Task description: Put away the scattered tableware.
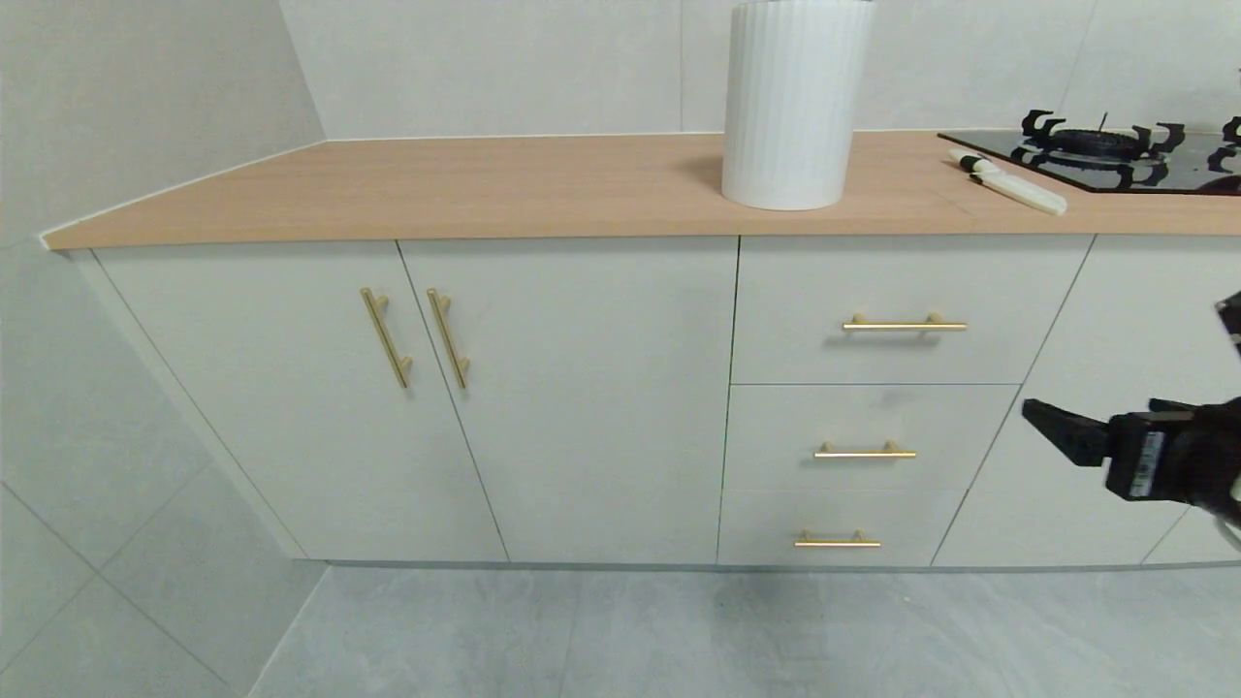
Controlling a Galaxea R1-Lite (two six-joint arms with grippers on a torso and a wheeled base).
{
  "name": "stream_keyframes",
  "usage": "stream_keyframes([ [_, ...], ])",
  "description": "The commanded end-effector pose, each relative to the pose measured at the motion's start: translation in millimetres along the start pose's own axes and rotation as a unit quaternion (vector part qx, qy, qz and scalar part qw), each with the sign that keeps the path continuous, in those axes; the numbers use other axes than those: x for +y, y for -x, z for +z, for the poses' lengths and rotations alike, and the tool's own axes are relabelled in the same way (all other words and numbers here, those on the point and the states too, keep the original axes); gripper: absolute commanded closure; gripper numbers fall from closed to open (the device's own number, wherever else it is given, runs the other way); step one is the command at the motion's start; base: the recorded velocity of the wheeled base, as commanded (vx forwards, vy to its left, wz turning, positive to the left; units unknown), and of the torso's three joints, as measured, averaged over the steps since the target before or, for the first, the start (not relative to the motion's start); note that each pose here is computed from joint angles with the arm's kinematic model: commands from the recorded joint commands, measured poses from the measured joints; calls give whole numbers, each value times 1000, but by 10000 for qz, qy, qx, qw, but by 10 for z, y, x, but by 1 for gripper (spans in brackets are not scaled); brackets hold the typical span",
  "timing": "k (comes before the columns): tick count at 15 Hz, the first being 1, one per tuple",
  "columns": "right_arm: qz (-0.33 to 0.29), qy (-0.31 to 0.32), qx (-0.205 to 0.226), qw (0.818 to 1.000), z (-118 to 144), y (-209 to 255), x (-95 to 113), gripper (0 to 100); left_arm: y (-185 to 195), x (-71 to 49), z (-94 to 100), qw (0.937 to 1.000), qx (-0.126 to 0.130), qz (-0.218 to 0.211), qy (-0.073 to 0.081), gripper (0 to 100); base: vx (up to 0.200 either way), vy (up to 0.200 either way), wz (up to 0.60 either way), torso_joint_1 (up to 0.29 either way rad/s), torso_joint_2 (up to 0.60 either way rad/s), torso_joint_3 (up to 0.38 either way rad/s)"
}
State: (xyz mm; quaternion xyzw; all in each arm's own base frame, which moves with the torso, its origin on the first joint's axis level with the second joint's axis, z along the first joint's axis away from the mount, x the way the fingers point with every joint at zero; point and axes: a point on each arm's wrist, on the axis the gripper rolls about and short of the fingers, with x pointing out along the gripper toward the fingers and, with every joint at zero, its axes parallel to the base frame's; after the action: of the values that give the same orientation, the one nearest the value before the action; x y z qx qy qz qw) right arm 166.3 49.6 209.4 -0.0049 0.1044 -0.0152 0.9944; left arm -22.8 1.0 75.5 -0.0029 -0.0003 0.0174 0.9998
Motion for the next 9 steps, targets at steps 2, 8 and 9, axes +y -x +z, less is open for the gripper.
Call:
stream_keyframes([
  [2,-653,144,-985,9929,-33,1249,-503,0,0,0,0,10000,2,2,2,0,0,0,0,0,0,0],
  [8,-1899,298,-1905,9627,-559,2184,-699,0,0,0,0,10000,2,2,2,0,0,0,0,0,0,0],
  [9,-1950,278,-2005,9597,-632,2249,-691,0,0,0,0,10000,2,2,2,0,0,0,0,0,0,0],
])
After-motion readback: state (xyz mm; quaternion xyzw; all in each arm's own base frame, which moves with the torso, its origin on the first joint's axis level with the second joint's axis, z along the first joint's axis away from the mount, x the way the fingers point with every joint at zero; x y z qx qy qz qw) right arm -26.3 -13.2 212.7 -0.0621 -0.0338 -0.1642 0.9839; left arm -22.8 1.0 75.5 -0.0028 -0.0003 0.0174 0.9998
